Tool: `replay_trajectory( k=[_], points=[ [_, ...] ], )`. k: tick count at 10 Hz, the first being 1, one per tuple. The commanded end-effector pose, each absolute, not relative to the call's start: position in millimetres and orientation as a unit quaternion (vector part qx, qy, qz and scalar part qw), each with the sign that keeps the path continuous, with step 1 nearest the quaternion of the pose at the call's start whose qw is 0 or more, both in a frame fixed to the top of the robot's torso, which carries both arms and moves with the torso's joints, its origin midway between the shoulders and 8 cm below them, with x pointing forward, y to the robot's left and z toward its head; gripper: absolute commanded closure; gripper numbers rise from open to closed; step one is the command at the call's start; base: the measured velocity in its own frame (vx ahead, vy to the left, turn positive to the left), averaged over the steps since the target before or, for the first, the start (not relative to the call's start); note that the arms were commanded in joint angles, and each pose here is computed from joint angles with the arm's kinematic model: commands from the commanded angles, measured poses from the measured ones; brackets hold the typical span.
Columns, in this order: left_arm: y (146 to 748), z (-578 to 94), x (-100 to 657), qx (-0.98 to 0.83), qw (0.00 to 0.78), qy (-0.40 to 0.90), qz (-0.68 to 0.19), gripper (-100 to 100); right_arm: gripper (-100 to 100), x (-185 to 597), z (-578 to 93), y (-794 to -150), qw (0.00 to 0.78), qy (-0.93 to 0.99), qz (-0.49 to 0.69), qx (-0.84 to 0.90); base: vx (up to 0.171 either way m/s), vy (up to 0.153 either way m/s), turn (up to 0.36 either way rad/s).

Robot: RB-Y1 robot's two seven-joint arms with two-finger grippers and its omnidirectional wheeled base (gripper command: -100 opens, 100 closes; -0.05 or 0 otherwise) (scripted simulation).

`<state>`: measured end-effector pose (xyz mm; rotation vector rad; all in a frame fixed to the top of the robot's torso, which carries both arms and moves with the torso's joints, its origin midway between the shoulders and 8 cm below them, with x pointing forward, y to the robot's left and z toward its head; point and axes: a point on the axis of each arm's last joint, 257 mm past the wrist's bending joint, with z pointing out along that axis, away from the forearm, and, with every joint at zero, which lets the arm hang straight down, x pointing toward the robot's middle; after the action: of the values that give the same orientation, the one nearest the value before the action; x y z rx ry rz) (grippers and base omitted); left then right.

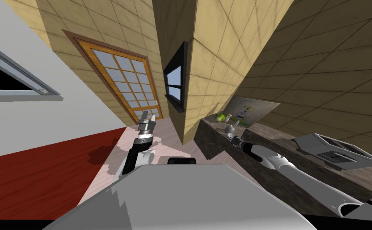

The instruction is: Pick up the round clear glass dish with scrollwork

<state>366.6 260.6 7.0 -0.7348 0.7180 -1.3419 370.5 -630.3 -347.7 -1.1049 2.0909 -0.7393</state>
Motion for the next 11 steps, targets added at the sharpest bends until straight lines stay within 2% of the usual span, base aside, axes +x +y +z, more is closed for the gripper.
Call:
replay_trajectory(
  k=[1, 8, 10, 11],
  points=[
    [261, 7, 367, -0.325, 0.664, 0.318, -0.594, 0, 100, 363, -355, -615, 0.325, 0.784, -0.271, -0.455, 0.133, 0.015, -0.349],
    [261, 7, 367, -0.325, 0.664, 0.318, -0.594, 0, 100, 366, -328, -610, 0.347, 0.746, -0.282, -0.493, 0.113, 0.063, -0.218],
    [261, 7, 367, -0.325, 0.664, 0.318, -0.594, 0, 100, 365, -327, -613, 0.347, 0.747, -0.283, -0.491, 0.036, 0.029, 0.006],
    [261, 7, 367, -0.325, 0.664, 0.318, -0.594, 0, 0, 366, -326, -613, 0.348, 0.746, -0.284, -0.491, 0.006, 0.004, 0.002]
  ],
)
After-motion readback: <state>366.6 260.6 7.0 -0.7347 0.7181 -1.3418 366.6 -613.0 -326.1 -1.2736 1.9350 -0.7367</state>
